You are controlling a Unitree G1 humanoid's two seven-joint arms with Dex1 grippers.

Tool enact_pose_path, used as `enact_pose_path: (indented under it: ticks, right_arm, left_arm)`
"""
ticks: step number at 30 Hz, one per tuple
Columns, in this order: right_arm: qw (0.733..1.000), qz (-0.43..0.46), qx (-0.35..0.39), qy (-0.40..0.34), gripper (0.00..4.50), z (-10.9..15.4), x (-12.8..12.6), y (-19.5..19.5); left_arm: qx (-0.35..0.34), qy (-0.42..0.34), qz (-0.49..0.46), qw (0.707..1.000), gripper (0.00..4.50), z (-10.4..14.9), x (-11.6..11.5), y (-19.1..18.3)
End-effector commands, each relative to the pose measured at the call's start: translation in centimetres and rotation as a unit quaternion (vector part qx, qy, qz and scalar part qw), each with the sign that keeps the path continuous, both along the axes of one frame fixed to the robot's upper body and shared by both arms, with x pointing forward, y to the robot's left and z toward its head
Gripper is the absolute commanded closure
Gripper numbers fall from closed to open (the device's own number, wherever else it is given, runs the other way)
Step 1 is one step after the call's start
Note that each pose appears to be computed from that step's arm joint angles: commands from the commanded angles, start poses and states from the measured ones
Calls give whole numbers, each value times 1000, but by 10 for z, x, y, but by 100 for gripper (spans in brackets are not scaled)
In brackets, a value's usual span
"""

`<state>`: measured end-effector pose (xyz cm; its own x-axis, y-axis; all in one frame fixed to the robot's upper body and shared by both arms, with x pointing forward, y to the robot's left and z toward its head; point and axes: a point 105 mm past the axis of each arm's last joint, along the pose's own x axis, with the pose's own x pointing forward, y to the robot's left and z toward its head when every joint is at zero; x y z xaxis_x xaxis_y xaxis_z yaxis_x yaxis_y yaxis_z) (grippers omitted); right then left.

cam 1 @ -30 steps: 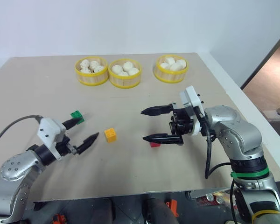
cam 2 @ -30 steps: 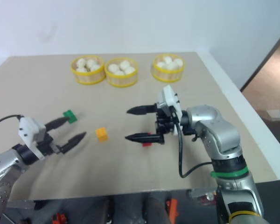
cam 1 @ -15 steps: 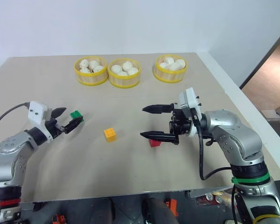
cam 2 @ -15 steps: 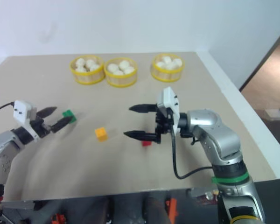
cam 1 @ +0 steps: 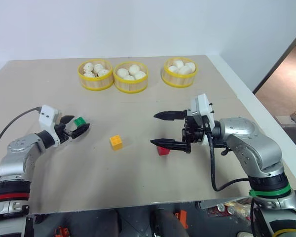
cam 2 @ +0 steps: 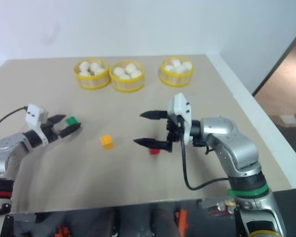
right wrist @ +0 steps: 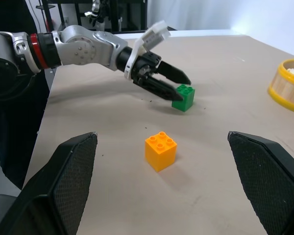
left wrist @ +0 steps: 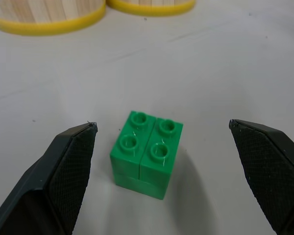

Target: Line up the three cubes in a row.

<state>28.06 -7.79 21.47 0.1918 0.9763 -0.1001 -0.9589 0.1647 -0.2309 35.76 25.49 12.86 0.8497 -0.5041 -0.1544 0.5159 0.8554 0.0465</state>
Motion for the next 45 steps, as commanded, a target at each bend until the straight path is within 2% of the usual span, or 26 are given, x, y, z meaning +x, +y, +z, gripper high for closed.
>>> enact_pose_path:
  ticks: [1,5,8,15,23,29,37,45]
  right_arm:
    - [1000,-1,3,-25,6,9,-4,-1]
    - [1000,-4,1,-27,6,8,-3,-2]
    - [1000,-5,1,-27,0,8,-3,-2]
    - [1000,-1,1,-24,0,7,-5,0]
    - [1000,2,-2,-25,0,8,-5,0]
    - [1000,4,-3,-27,0,8,-6,-1]
    - [1000,6,-4,-26,0,7,-7,-1]
    - [1000,3,-5,-27,0,6,-7,-1]
  left_arm:
    - [25,-19,-7,999,0,11,5,4]
    - [50,-3,-26,998,0,2,9,2]
    - [54,-6,-23,998,79,2,14,4]
    - [61,10,-51,997,316,-6,17,2]
    - [67,11,-75,995,316,-2,13,0]
    - [66,-1,-132,989,316,11,-6,-23]
    - [67,-48,-220,972,316,52,-31,-81]
    - [49,-39,-300,952,316,58,-61,-136]
